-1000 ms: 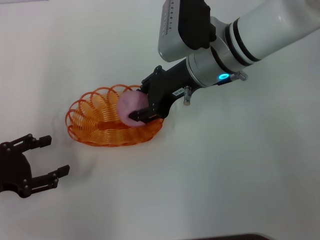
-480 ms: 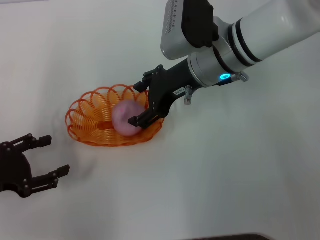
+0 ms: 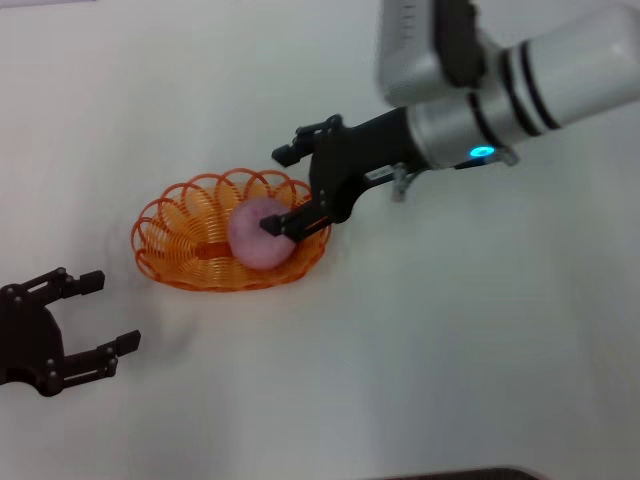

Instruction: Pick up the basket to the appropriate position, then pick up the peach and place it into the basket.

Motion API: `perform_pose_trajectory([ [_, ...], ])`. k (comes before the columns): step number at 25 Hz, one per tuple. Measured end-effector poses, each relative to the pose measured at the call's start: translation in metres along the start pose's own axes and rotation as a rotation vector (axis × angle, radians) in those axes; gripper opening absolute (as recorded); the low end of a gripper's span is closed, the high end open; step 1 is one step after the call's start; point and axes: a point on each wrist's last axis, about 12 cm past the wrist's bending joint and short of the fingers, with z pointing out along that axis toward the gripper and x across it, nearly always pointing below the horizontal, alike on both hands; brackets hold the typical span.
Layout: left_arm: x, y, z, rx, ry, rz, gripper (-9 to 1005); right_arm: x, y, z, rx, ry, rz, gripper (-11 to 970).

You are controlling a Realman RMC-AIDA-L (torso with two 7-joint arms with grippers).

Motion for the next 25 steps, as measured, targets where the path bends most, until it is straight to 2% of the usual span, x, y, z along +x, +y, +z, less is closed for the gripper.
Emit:
perform_pose_trajectory([
  [6,0.000,0.000,-0.004,-0.018,-0.015,-0.008,814,0.031,0.003,-0.026,0.041,-0.144,0.017,931],
  [10,-0.001,0.001,-0.005,-0.021,-0.024,-0.009,814,0.061,0.013,-0.047,0.097,-0.264,0.034,930],
  [11,-0.001,0.001,-0.005,-0.021,-0.024,-0.008,814,0.061,0.013,-0.047,0.097,-0.264,0.034,930],
  [18,-0.001,0.000,-0.006,-0.022,-0.024,-0.009,814,0.100,0.027,-0.062,0.141,-0.370,0.088,929],
  [25,-0.001,-0.001,-0.005,-0.017,-0.026,-0.011,814,0.120,0.038,-0.062,0.134,-0.395,0.093,929],
])
